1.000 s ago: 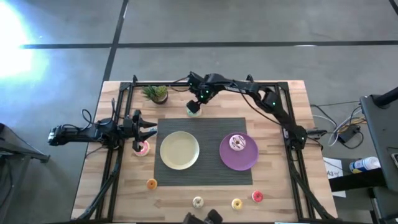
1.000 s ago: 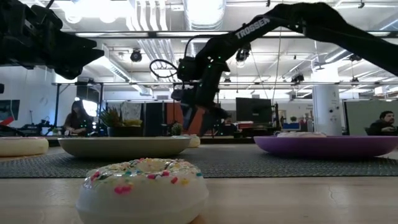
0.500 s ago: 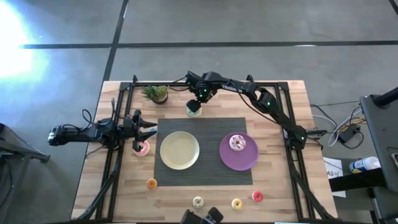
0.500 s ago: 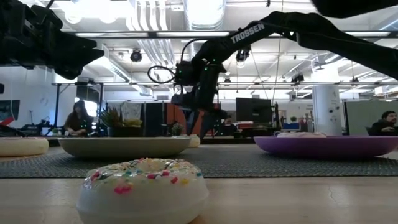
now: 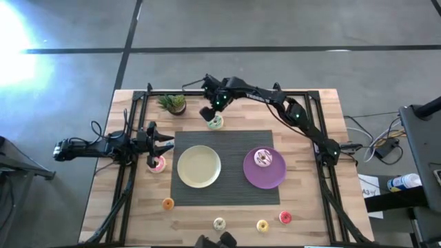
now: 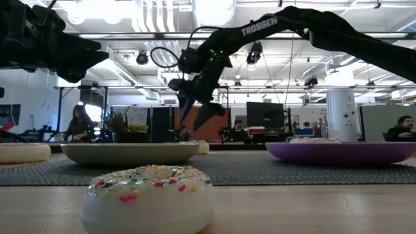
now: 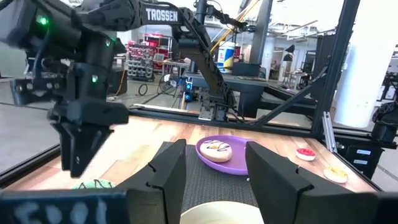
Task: Pick & Place donuts
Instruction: Put the big green donut on the purple plate
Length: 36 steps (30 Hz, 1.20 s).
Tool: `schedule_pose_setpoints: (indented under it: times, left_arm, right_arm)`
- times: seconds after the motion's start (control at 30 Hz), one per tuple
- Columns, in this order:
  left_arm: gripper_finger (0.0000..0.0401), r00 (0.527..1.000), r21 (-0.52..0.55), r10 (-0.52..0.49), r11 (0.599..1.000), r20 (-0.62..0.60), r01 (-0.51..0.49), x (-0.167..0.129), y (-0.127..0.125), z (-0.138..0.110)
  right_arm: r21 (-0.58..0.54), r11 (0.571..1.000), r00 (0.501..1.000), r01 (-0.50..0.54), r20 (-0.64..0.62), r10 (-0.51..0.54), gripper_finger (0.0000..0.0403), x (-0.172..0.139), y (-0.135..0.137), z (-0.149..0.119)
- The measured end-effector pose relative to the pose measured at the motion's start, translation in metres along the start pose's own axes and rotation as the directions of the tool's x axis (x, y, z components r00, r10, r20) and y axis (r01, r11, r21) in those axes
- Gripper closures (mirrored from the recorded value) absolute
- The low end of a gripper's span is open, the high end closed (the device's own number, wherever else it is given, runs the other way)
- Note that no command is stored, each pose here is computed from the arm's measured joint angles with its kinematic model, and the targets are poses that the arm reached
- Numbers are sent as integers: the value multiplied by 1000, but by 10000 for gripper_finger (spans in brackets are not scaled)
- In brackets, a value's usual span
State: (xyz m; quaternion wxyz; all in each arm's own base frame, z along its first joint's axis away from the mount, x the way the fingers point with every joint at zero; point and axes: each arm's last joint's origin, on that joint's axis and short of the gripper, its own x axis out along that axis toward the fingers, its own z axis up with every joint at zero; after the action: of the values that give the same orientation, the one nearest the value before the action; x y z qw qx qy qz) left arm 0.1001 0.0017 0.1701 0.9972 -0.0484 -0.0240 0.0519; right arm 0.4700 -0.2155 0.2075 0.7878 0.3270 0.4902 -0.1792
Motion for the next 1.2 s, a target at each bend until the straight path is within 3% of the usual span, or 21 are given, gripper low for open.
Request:
schedule_pose_setpoints:
  times: [0.1, 0.23, 0.37, 0.47, 0.53, 0.57, 0.6, 0.67, 0.7, 0.8, 0.93, 1.0, 1.13, 1.2]
  left_arm:
    - [261, 1000, 0, 0, 1000, -1, 0, 0, 0, 0]
    - [261, 1000, 0, 0, 1000, 0, 0, 0, 0, 0]
    - [261, 1000, 0, 0, 1000, -1, 0, 0, 0, 0]
    - [261, 1000, -8, 22, 1000, 3, -22, 0, 1, 0]
    - [261, 996, -104, 81, 992, 41, -76, 0, 2, 3]
    - [261, 994, -206, 85, 976, 67, -70, 0, 2, 6]
    - [261, 992, -351, 65, 936, 108, -24, -1, 1, 10]
    - [261, 980, -576, 39, 813, 195, 82, -2, 0, 19]
    - [261, 972, -621, 52, 777, 228, 104, -3, 0, 22]
    - [261, 954, -655, 152, 753, 260, 58, -4, 3, 25]
    - [261, 907, -700, 361, 705, 215, -115, -3, 9, 20]
    - [261, 906, -733, 365, 673, 213, -98, -1, 9, 20]
    - [261, 904, -748, 367, 658, 218, -87, 3, 9, 22]
    - [261, 908, -737, 361, 669, 211, -95, 8, 9, 26]
  right_arm:
    - [-28, 994, 994, -107, -12, 106, 130, -10, 4, 1]
    - [-147, 978, 987, -149, 45, 157, 130, -54, 21, 1]
    - [-285, 955, 983, -82, 133, 124, 138, -99, 40, -7]
    - [-326, 945, 979, -22, 186, 87, 145, -129, 48, -16]
    - [-333, 943, 974, 14, 217, 62, 149, -148, 51, -25]
    - [-335, 942, 973, 35, 227, 44, 151, -155, 53, -31]
    - [-333, 941, 970, 60, 243, 24, 153, -163, 53, -37]
    - [-323, 941, 964, 106, 266, -17, 156, -173, 53, -52]
    - [-313, 942, 959, 124, 282, -33, 158, -176, 52, -60]
    - [-256, 957, 940, 136, 339, -42, 159, -178, 47, -86]
    - [-122, 987, 909, 99, 415, -40, 159, -171, 33, -126]
    - [-47, 996, 896, 76, 441, -48, 159, -169, 27, -145]
    - [57, 997, 861, 42, 504, -65, 159, -176, 20, -176]
    - [99, 995, 846, 33, 528, -80, 160, -181, 17, -186]
